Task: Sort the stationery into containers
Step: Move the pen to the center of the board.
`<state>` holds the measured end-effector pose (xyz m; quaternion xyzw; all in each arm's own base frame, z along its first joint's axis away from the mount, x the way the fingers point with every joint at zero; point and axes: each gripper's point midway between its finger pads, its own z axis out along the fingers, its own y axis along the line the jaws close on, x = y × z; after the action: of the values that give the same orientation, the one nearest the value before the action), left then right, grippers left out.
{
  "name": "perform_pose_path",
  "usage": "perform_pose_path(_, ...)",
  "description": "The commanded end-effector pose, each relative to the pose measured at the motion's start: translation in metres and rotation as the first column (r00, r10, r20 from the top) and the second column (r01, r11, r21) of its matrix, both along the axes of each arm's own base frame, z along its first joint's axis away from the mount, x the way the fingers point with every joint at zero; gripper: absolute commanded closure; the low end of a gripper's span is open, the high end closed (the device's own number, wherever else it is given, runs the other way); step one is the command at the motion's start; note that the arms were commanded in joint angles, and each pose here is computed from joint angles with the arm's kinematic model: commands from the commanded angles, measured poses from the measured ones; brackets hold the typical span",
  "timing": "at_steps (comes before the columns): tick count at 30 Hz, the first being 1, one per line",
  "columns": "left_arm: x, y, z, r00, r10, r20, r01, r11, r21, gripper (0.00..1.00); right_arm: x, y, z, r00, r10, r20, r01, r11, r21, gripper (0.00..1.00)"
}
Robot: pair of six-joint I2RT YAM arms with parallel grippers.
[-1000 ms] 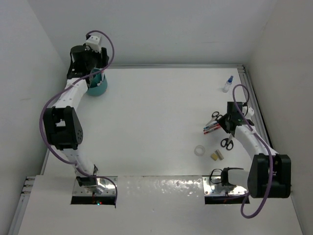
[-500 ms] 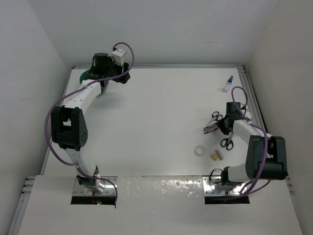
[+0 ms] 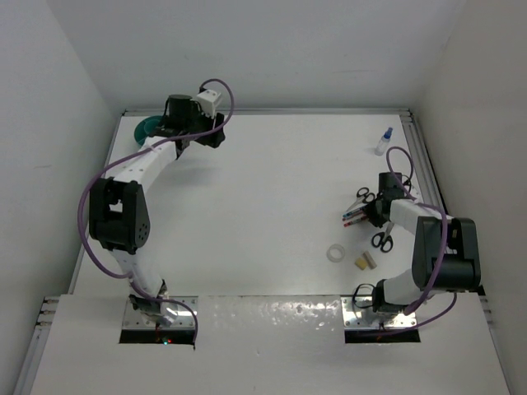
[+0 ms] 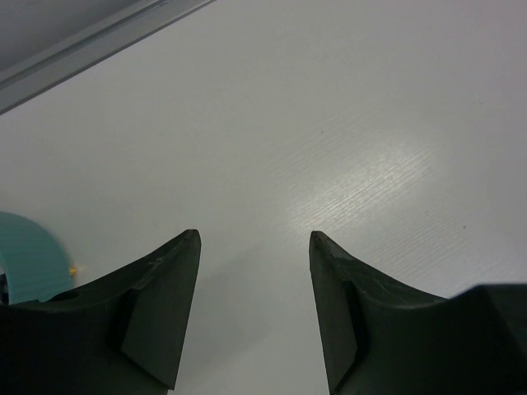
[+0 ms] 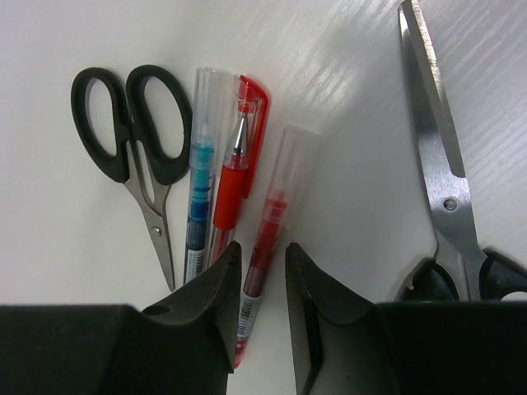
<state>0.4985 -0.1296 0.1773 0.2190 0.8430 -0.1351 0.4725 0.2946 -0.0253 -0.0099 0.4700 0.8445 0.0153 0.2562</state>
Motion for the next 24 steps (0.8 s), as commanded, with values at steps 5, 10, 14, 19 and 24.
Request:
perform_pose_path(5,0.007,0.005,0.021,0.997,0.024,0.069,-0.024,1.0,-0.002,0.47,-0.002,-0.004,-0.003,0.999,-0.047,0.009,0.047,0.999,0.013,0.73)
perform_pose_path(10,0.008,0.005,0.023,0.997,0.028,0.077,-0.028,1.0,-0.004,0.46,-0.013,-0.005,-0.007,0.997,-0.079,-0.016,0.08,0.997,0.024,0.73)
perform_pose_path(14,0.01,0.006,0.028,0.996,0.034,0.087,-0.033,0.999,-0.01,0.46,-0.024,-0.007,-0.012,0.992,-0.116,-0.043,0.118,0.993,0.031,0.71)
perform_pose_path(19,0.011,0.005,0.033,0.994,0.037,0.102,-0.036,0.999,-0.011,0.46,-0.031,-0.007,-0.014,0.991,-0.106,-0.081,0.108,0.994,0.029,0.72)
perform_pose_path(24,0.013,0.006,0.04,0.992,0.044,0.117,-0.042,0.999,-0.018,0.46,-0.042,-0.006,-0.016,0.982,-0.093,-0.167,0.099,0.995,0.029,0.72)
